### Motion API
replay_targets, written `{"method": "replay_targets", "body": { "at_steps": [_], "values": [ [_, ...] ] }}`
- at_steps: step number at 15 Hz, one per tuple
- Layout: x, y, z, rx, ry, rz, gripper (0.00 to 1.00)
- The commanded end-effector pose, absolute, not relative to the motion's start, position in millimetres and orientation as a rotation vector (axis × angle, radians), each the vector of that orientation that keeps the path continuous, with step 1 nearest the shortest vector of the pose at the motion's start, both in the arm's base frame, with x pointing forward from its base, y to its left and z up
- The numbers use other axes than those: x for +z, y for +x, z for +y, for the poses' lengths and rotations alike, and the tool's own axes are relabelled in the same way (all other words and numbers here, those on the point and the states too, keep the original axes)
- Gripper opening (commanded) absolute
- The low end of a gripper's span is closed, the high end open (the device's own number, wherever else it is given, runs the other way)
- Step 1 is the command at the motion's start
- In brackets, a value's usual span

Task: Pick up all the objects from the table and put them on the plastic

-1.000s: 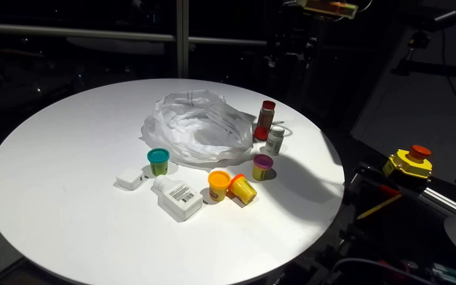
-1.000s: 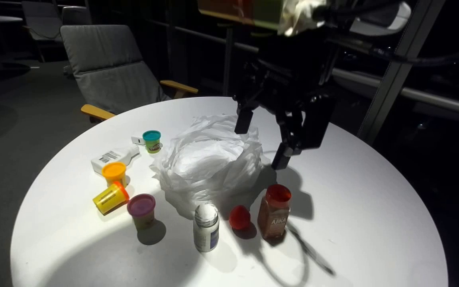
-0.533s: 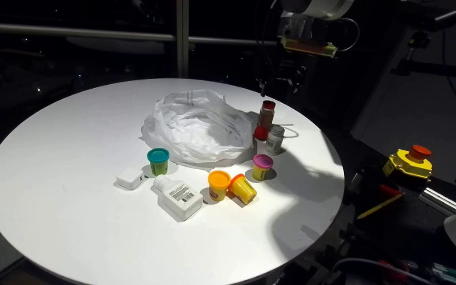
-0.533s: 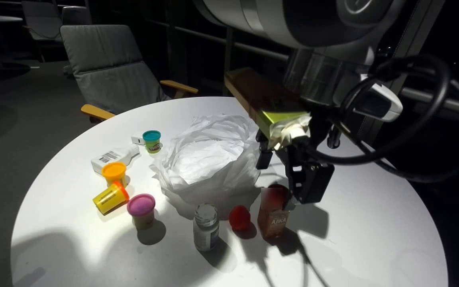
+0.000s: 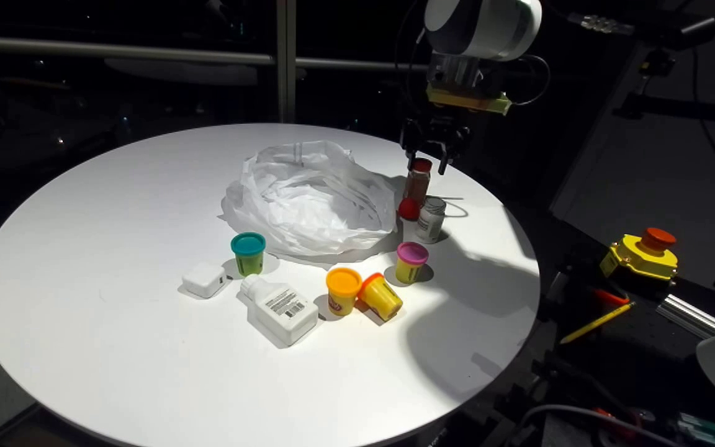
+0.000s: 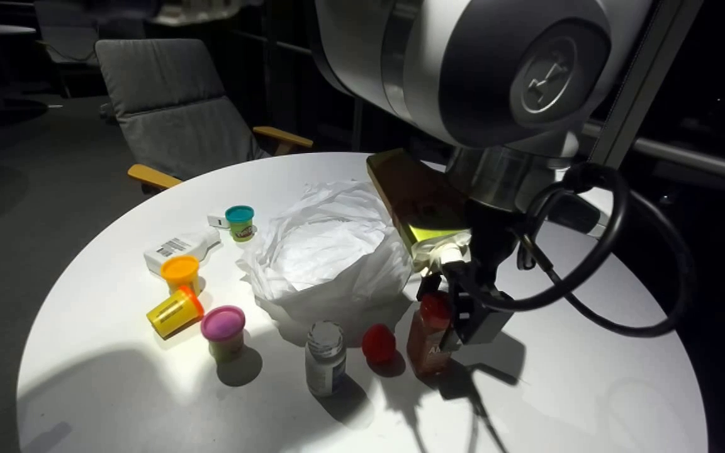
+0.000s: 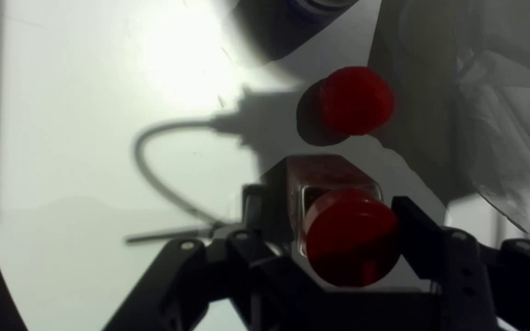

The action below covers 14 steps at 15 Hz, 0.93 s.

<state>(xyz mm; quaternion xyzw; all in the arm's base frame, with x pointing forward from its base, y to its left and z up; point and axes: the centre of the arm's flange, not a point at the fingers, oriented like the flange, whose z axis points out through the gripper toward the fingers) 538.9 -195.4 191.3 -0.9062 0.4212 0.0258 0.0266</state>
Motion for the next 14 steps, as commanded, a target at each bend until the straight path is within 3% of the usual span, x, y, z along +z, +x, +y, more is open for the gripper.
{"method": "replay_targets", "body": {
  "at_steps": [1,3,4,9,14],
  "values": [
    [196.9,546.5,-199.9,0.011,-2.774,1.371,0.42],
    [201.6,543.7,-199.1,0.019,-2.773,1.387,0.27],
    [207.6,542.3,-197.6,0.024,-2.771,1.395,0.24],
    [282.6,531.3,-153.8,-0.117,-2.864,1.447,0.24],
    [338.1,554.0,-68.4,-0.226,-3.058,1.257,0.24]
  ]
}}
